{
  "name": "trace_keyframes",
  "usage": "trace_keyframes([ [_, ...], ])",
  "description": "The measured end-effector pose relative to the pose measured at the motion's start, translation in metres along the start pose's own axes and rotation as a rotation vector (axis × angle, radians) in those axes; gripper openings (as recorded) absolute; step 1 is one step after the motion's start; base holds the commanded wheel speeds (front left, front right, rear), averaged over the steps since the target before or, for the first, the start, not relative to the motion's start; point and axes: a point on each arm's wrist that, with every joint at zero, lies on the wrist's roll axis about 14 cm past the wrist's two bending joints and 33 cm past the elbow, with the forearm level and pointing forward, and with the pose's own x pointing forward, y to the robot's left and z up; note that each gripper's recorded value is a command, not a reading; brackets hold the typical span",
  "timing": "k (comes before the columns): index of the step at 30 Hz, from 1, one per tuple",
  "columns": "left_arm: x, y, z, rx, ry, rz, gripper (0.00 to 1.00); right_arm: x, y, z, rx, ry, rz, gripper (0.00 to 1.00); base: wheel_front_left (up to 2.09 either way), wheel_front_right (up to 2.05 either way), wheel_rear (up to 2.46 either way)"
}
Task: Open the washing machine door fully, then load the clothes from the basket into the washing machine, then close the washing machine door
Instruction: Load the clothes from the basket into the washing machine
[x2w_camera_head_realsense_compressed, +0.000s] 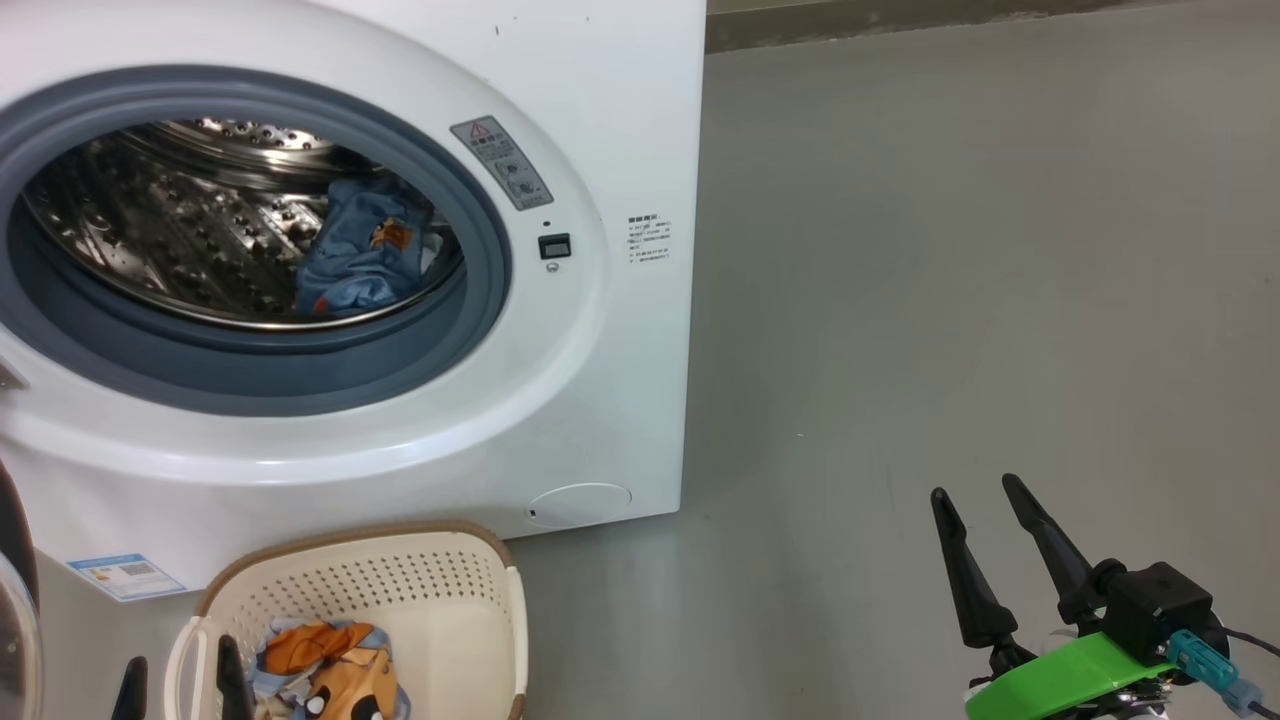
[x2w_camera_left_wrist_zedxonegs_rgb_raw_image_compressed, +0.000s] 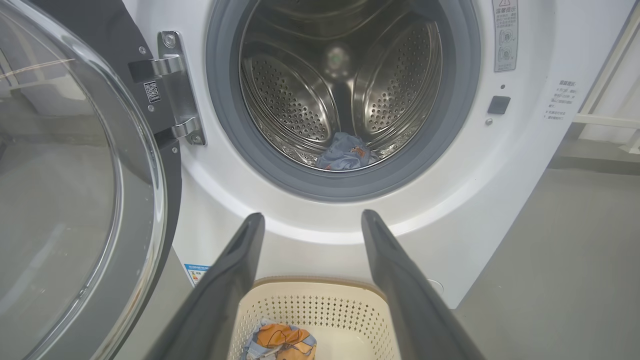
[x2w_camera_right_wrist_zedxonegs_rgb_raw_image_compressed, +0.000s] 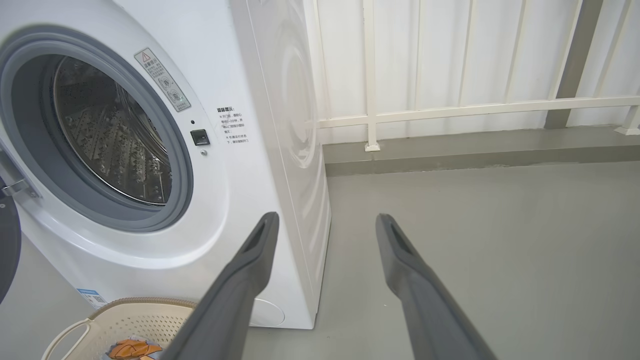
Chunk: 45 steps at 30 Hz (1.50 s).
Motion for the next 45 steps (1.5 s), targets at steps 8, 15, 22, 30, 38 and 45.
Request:
trace_keyframes([
  [8,-0.002,0.002,-0.002,0.001,0.007,0.007,1.00,0.001,0.002,-0.002,0.001,0.005,0.005,1.00,0.00,0.00,0.00],
  [15,-0.003,0.002,-0.019,0.004,0.062,0.005,1.00,0.003,0.001,-0.008,0.001,0.024,0.005,1.00,0.00,0.00,0.00],
  [22,0.009,-0.005,-0.042,-0.002,0.130,-0.019,1.00,0.009,-0.002,-0.028,0.013,0.077,-0.001,1.00,0.00,0.00,0.00],
  [30,0.056,-0.022,-0.067,0.001,0.174,-0.074,1.00,0.032,-0.004,-0.050,0.027,0.121,-0.001,1.00,0.00,0.00,0.00],
  [38,0.103,-0.031,-0.112,0.040,0.265,-0.110,1.00,0.060,-0.009,-0.080,0.035,0.165,-0.006,1.00,0.00,0.00,0.00],
  [45,0.130,-0.032,-0.172,0.104,0.406,-0.142,1.00,0.078,-0.015,-0.115,0.041,0.217,-0.010,1.00,0.00,0.00,0.00],
])
